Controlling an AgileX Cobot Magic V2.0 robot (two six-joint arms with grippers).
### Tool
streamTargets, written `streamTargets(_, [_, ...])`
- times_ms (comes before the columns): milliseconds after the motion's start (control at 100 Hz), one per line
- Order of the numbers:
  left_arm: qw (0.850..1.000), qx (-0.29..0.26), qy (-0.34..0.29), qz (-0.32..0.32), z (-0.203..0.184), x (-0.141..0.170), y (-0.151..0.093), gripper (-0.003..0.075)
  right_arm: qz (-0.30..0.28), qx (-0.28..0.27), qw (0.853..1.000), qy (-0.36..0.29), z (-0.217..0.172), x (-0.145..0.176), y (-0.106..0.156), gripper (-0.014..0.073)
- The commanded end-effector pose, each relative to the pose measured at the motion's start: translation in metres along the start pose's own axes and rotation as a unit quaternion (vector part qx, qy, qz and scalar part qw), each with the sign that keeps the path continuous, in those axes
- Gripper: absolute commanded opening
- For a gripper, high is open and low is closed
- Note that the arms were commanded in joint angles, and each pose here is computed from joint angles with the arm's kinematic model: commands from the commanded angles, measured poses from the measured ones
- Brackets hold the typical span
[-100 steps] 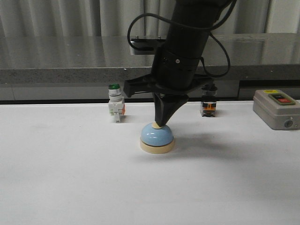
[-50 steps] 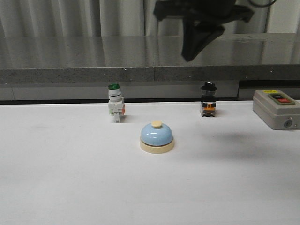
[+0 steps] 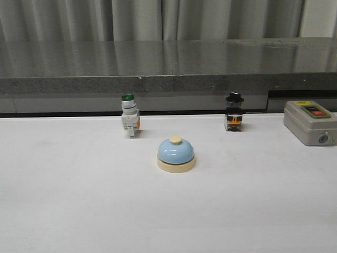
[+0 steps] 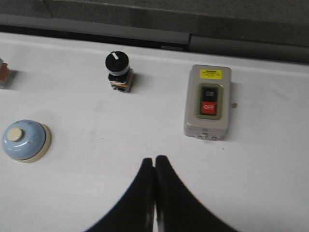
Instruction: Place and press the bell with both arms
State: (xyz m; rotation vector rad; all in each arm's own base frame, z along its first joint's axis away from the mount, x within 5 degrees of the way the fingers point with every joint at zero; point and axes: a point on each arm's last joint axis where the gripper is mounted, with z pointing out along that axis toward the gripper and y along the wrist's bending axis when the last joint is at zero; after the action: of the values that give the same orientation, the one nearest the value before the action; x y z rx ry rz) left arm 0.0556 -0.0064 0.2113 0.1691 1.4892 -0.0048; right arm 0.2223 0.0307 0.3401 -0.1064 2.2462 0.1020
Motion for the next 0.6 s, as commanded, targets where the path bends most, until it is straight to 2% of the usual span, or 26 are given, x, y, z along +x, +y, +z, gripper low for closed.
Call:
streamTargets(0, [0.999,0.001,-0.034,-0.01,-0.001,0.005,-0.001,-0.002,0.0,0.014,0.996,-0.089,-0.028,0.005,-0.007,-0.0069])
streamTargets(300, [0.999,0.001,-0.034,-0.01,-0.001,0.005,-0.001,-0.002,-0.001,0.013,0.983,-0.183,-0.076,0.072,-0.008,-0.0069])
streamTargets(590, [0.999,0.001,-0.034,-0.01,-0.001,0.005,-0.001,-0.0019,-0.002,0.011,0.961,-0.276,-0.119,0.104,-0.007,-0.0069])
